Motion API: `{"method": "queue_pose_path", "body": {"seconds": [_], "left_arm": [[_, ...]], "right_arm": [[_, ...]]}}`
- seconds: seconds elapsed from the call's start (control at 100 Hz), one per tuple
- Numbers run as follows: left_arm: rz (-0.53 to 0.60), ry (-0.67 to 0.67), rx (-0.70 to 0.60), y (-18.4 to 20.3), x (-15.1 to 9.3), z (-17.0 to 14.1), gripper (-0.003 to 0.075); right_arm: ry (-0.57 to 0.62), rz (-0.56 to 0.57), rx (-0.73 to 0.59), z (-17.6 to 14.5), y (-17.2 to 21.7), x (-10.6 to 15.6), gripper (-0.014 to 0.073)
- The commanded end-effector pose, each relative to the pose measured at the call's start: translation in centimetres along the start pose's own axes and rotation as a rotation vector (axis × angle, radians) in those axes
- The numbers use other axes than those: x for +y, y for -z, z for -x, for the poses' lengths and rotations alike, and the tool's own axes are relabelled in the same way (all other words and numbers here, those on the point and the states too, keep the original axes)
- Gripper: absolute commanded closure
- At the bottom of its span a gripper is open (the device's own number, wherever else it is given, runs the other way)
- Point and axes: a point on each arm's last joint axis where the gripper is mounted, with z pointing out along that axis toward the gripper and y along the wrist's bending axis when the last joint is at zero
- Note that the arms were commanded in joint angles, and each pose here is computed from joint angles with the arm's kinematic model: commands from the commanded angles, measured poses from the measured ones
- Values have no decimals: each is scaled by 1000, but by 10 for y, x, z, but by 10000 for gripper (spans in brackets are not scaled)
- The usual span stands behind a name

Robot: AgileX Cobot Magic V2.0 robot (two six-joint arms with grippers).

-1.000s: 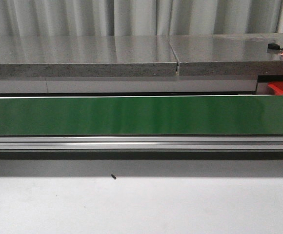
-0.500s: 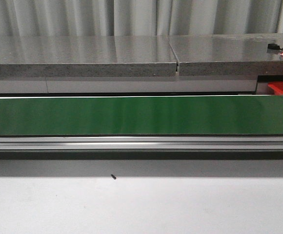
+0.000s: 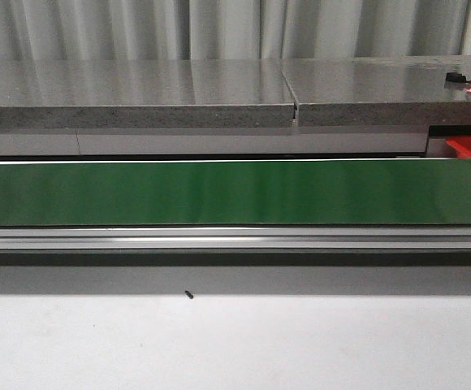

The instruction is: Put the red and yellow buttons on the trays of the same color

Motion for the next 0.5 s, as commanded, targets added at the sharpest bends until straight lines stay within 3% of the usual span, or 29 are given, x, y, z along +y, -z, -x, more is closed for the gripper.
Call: {"method": "queue_pose_path", "body": {"seconds": [0.0,0.17,0.25,0.32,0.44,0.49], "left_arm": [[-12,19,-43,0,-2,13,741],[-22,33,-21,-6,-3,14,732],[-27,38,-20,-6,-4,15,662],[-26,38,-10,-7,-4,14,532],[-25,38,-1,-7,-4,13,197],[-25,38,-1,-7,-4,13,99]], "right_arm": [[4,-9,-112,14,3,0,663],[4,-9,-112,14,3,0,663],[4,-9,-112,14,3,0,663],[4,-9,-112,14,3,0,663],[4,-9,-112,14,3,0,663],[4,-9,-112,14,3,0,663]]}}
